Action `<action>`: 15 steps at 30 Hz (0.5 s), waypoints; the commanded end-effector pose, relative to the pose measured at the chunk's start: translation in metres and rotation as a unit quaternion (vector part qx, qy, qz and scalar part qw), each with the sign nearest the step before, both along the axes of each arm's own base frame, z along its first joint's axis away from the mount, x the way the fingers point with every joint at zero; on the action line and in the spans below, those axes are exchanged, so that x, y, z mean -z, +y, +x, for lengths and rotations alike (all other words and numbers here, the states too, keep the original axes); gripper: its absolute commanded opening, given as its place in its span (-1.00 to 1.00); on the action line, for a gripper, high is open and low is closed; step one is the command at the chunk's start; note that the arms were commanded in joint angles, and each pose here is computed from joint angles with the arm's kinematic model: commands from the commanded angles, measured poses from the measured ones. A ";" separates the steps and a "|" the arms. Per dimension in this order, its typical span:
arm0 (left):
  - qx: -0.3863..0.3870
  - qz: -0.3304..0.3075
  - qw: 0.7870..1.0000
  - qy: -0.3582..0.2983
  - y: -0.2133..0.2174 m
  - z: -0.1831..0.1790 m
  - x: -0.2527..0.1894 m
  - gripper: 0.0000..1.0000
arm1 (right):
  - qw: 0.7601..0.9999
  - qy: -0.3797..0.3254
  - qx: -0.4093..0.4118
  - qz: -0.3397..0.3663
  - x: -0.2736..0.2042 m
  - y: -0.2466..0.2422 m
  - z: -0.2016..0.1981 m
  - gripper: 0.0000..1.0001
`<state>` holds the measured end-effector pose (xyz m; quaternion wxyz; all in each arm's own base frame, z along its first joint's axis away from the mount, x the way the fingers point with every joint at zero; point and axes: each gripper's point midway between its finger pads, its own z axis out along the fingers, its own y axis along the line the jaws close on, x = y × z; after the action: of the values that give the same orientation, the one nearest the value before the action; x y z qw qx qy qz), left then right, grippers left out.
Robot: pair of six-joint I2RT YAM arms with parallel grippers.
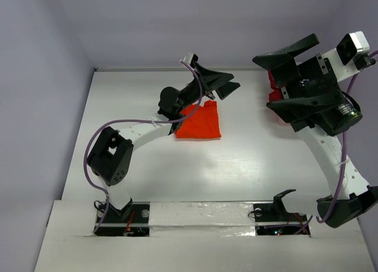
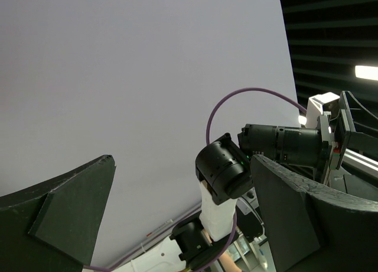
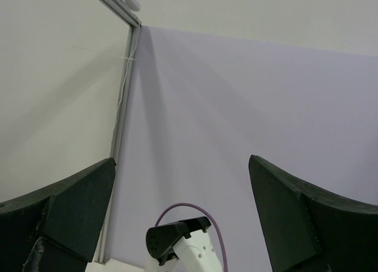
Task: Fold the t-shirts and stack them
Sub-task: Smooth out wrinkles on the folded tshirt
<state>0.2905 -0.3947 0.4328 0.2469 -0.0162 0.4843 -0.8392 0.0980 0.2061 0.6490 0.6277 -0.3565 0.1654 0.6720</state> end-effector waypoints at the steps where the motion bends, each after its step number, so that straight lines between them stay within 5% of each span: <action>1: 0.004 -0.156 0.968 -0.194 0.051 -0.065 -0.081 0.98 | 0.999 -0.024 0.009 0.019 -0.007 -0.009 -0.014 1.00; 15: 0.005 -0.157 0.969 -0.193 0.051 -0.065 -0.079 0.98 | 0.999 -0.024 0.011 0.018 -0.006 -0.008 -0.013 1.00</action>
<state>0.2905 -0.3946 0.4328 0.2467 -0.0163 0.4843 -0.8392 0.0976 0.2060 0.6491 0.6282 -0.3567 0.1650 0.6715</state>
